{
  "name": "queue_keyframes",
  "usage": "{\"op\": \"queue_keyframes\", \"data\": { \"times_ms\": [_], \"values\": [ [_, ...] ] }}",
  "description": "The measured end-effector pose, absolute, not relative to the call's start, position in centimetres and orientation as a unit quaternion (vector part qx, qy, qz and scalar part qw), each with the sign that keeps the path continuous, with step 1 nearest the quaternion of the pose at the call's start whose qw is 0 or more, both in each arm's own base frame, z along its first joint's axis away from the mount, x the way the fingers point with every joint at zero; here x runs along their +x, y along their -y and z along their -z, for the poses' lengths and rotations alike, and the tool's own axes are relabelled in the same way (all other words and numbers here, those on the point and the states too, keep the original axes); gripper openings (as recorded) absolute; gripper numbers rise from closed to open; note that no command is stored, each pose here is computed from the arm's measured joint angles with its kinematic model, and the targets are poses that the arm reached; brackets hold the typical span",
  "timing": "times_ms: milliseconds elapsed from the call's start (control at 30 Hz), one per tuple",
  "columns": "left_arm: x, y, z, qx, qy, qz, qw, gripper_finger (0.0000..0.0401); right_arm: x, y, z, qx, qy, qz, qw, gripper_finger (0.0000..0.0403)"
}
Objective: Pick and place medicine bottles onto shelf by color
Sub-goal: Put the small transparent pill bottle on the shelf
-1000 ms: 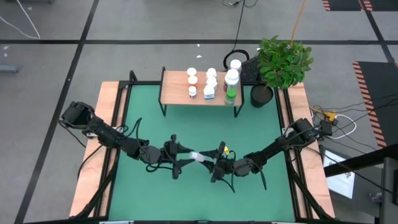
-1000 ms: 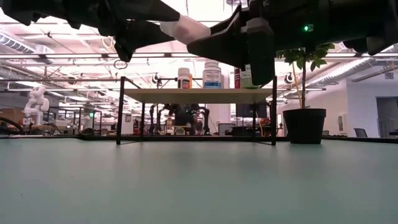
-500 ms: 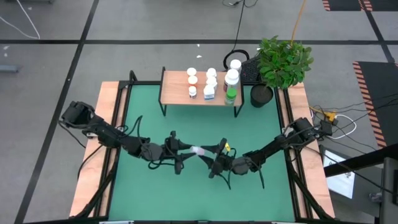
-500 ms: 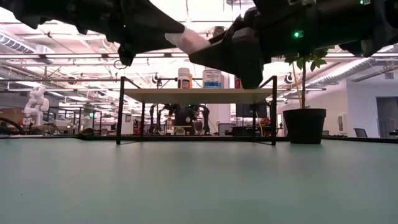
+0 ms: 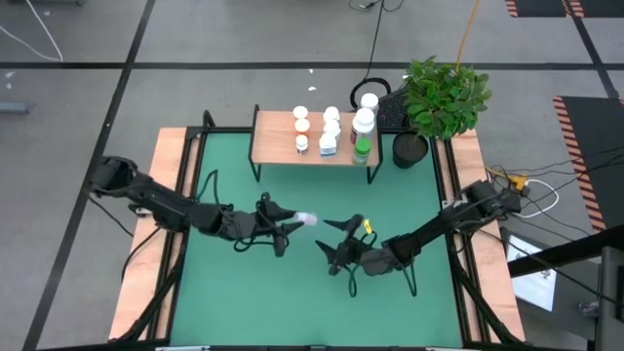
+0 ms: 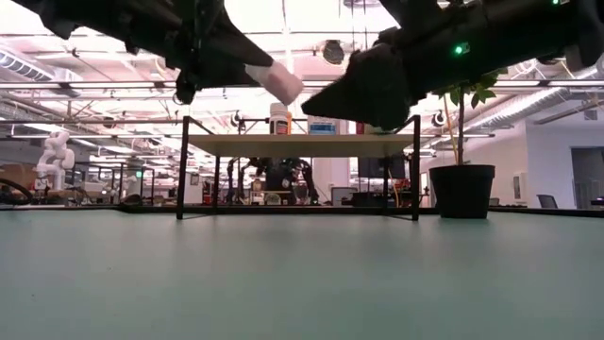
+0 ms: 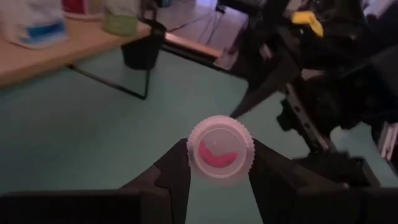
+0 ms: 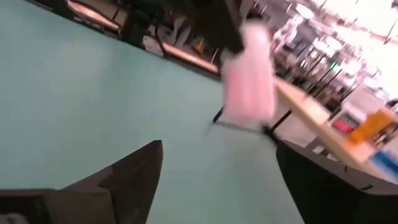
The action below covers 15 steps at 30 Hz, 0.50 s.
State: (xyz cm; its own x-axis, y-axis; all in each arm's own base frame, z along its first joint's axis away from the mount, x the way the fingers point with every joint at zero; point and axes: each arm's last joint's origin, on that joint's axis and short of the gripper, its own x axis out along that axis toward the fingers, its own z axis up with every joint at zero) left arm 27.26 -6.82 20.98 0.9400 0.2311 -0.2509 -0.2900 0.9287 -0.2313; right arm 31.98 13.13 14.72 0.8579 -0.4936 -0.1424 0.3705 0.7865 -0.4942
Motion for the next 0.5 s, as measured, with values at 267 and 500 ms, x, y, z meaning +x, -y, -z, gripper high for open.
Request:
{"op": "queue_keyframes", "data": {
  "times_ms": [267, 500],
  "values": [
    [26.1, 4.1, -23.5, -0.136, -0.140, -0.183, 0.964, 0.0137, 31.3, -11.3, -15.7, -0.117, -0.201, 0.147, 0.961, 0.0338],
    [27.5, 1.3, -28.7, -0.101, -0.248, -0.243, 0.932, 0.0138, 31.6, -9.5, -15.2, -0.057, -0.234, 0.102, 0.965, 0.0337]
  ]
}}
